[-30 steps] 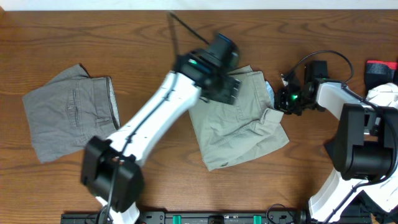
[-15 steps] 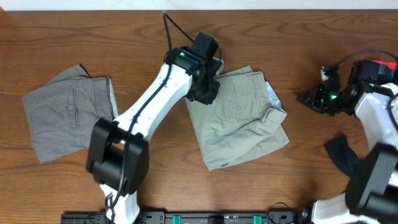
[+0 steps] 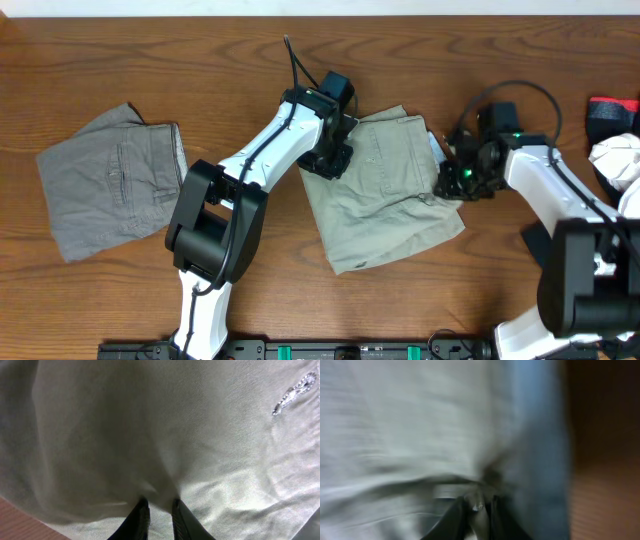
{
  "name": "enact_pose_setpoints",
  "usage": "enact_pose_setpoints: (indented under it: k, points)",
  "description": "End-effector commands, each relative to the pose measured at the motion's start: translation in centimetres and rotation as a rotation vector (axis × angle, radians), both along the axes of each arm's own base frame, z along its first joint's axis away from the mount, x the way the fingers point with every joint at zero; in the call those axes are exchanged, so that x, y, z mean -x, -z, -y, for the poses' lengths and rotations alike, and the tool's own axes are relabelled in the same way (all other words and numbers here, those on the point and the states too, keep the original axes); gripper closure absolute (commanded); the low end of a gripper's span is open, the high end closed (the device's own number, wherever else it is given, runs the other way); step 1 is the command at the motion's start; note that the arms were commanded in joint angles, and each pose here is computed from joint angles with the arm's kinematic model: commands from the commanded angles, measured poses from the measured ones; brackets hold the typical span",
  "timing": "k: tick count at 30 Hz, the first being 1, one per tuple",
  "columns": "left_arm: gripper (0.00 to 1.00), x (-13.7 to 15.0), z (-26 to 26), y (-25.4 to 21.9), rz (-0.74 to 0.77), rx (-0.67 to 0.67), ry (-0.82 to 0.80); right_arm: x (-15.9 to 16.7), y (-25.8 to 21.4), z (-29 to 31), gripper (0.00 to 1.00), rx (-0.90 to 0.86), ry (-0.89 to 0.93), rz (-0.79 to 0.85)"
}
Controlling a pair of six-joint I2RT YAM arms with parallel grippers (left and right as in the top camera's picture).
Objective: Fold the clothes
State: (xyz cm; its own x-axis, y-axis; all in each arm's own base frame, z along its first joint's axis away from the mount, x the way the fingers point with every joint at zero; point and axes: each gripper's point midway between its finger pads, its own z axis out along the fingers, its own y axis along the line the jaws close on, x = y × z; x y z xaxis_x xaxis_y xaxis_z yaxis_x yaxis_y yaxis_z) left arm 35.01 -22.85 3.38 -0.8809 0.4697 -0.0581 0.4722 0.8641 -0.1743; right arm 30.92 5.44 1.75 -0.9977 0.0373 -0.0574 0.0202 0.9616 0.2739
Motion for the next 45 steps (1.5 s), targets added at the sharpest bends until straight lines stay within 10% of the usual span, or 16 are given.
enact_pose_setpoints:
  k: [1,11,18,27,45]
  points:
    - [0.81,-0.2,-0.5,0.1,0.002,-0.007,-0.001,2.3,2.8,5.2,0.89,0.27,0.201,-0.136]
    - [0.81,-1.3,-2.8,-0.7,0.0,-0.007,-0.066,1.2,-0.6,3.7,0.88,0.094,0.121,-0.048]
    - [0.51,-1.5,-6.6,-5.6,0.002,0.025,-0.255,-1.2,-7.9,0.2,0.84,-0.106,-0.015,0.249]
    - [0.13,1.2,-4.2,-6.0,-0.233,0.288,-0.382,-2.3,-11.5,-1.0,0.55,-0.154,-0.038,0.397]
    - [0.08,6.8,1.4,1.9,-0.493,0.474,-0.634,-2.2,-10.6,-1.4,0.57,-0.158,-0.046,0.364]
